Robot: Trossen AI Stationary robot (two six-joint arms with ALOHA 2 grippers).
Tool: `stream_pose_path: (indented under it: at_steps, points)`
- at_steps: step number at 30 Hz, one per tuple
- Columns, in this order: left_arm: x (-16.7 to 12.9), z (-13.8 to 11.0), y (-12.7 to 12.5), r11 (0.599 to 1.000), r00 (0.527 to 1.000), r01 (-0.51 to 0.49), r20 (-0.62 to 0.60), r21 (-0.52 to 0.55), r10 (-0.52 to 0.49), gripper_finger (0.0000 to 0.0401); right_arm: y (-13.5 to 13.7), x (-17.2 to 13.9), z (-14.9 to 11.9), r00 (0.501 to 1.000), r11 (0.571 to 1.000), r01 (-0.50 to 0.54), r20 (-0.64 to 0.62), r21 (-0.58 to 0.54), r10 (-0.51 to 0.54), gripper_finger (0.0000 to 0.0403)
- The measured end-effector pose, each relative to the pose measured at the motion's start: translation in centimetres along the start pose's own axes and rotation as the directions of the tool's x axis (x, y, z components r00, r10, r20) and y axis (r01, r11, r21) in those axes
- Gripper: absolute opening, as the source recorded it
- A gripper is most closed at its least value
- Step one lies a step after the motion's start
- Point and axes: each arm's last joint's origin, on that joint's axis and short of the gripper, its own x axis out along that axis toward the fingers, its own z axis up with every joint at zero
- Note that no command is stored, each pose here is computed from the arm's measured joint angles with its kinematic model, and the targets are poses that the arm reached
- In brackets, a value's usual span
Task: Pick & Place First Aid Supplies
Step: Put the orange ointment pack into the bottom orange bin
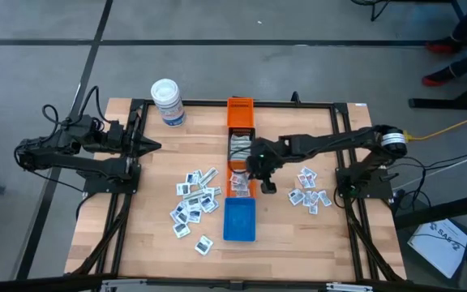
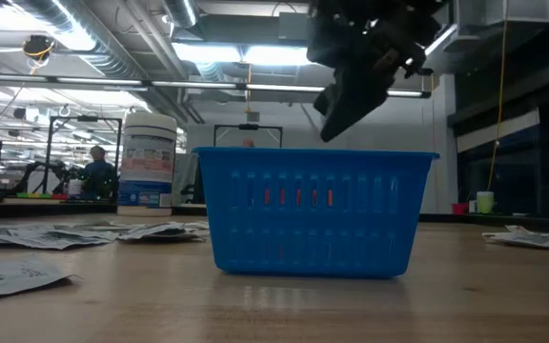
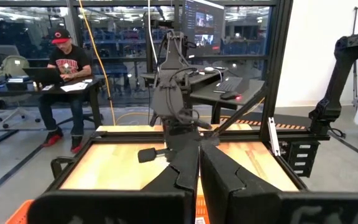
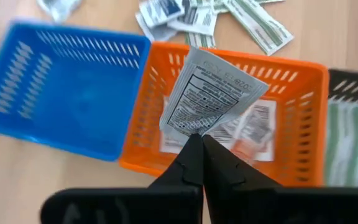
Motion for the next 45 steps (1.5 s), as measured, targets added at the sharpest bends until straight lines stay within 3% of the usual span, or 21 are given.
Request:
stream_pose_path:
  at_steps: [5,16,24,36,40,45]
  points:
    - [0.0,0.0,0.0,1.0,1.0,0.0,0.0,0.0,0.0,0.0008,-0.5,1.1,1.4,0.999,0.996,-0.013,-0.052,-0.091,0.008,0.0013]
    - [0.0,0.0,0.0,1.0,1.0,0.0,0.0,0.0,0.0,0.0013,-0.5,2.3,1.2,0.99,0.997,0.006,-0.142,-0.082,-0.017,0.0086]
    - [0.0,0.0,0.0,1.0,1.0,0.0,0.0,0.0,0.0,0.0011,0.2,2.1,1.0,0.984,1.0,0.007,-0.178,0.025,-0.003,0.0141]
    - [0.0,0.0,0.0,1.0,1.0,0.0,0.0,0.0,0.0,0.0008,2.3,-0.5,1.0,0.977,0.982,0.014,-0.212,0.189,0.027,0.0145]
    - [0.0,0.0,0.0,1.0,1.0,0.0,0.0,0.0,0.0,0.0008,3.1,-1.2,0.6,0.965,0.947,0.044,-0.259,0.318,0.042,0.0145]
    - [0.0,0.0,0.0,1.0,1.0,0.0,0.0,0.0,0.0,0.0011,4.1,-1.9,-0.4,0.928,0.868,0.125,-0.367,0.48,0.069,0.0145]
